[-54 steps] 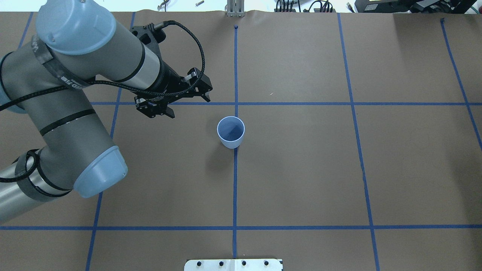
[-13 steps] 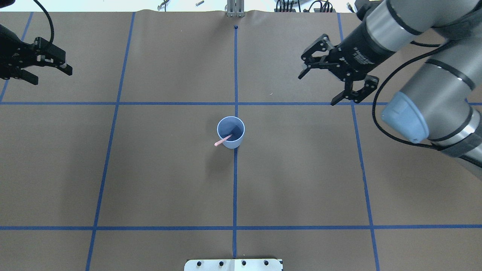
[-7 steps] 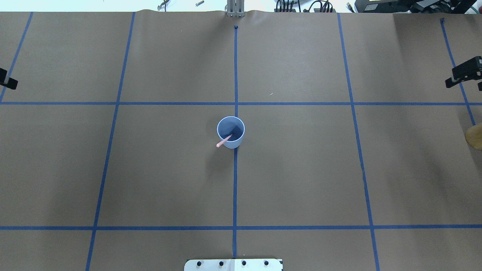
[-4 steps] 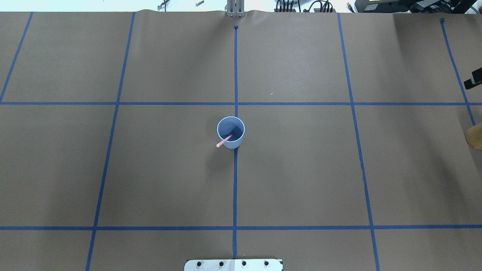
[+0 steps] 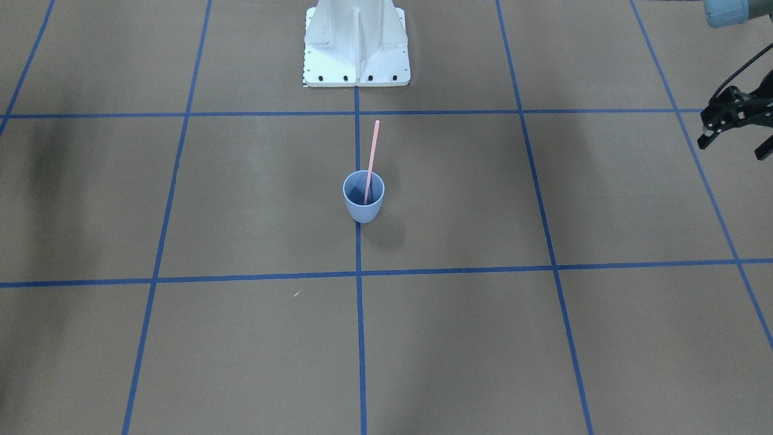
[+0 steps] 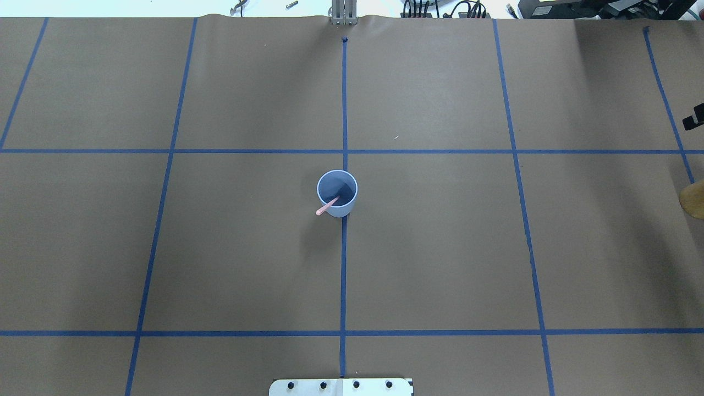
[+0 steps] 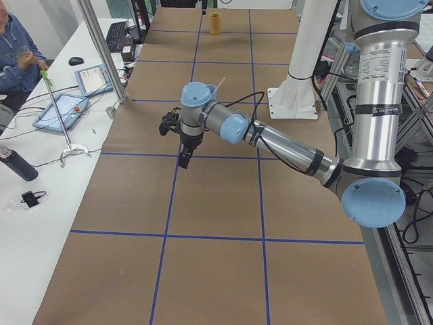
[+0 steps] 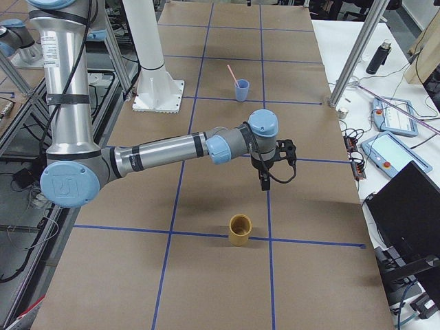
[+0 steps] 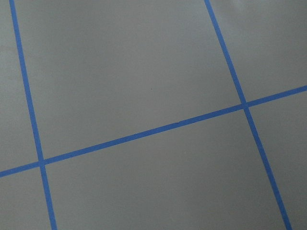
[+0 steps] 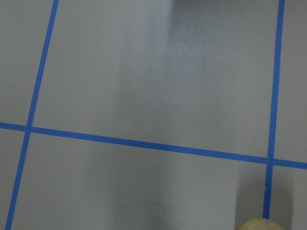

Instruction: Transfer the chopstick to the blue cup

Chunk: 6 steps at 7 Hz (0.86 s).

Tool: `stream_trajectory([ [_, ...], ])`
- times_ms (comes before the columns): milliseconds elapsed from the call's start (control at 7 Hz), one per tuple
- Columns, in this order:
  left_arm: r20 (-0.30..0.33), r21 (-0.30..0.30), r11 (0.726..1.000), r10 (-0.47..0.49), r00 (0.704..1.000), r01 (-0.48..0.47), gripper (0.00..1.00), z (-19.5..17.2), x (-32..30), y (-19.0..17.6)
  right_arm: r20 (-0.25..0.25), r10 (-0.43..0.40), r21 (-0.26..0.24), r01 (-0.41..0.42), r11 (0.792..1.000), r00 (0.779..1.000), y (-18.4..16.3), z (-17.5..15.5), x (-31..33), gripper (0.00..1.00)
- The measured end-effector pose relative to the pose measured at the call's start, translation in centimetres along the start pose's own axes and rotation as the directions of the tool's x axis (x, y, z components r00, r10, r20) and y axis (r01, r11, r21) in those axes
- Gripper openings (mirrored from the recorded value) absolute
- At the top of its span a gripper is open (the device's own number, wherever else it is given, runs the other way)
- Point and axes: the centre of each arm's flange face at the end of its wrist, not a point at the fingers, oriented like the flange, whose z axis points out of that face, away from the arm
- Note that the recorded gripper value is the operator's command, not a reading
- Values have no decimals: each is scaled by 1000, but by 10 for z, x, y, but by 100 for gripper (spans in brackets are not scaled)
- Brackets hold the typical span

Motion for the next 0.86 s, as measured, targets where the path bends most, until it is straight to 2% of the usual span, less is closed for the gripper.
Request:
stream_trajectory([
  [143,3,-16,999,-40,999,40,98,6,-26,0,6,7,5,-7,1000,1000,1,-4,5,100],
  [571,-13,-95,993,-69,998,68,98,37,-98,15,23,12,15,-12,1000,1000,12,-14,6,100],
  [857,-28,-113,982,-155,988,151,98,42,-110,26,34,24,2,-24,1000,999,27,-14,11,100],
])
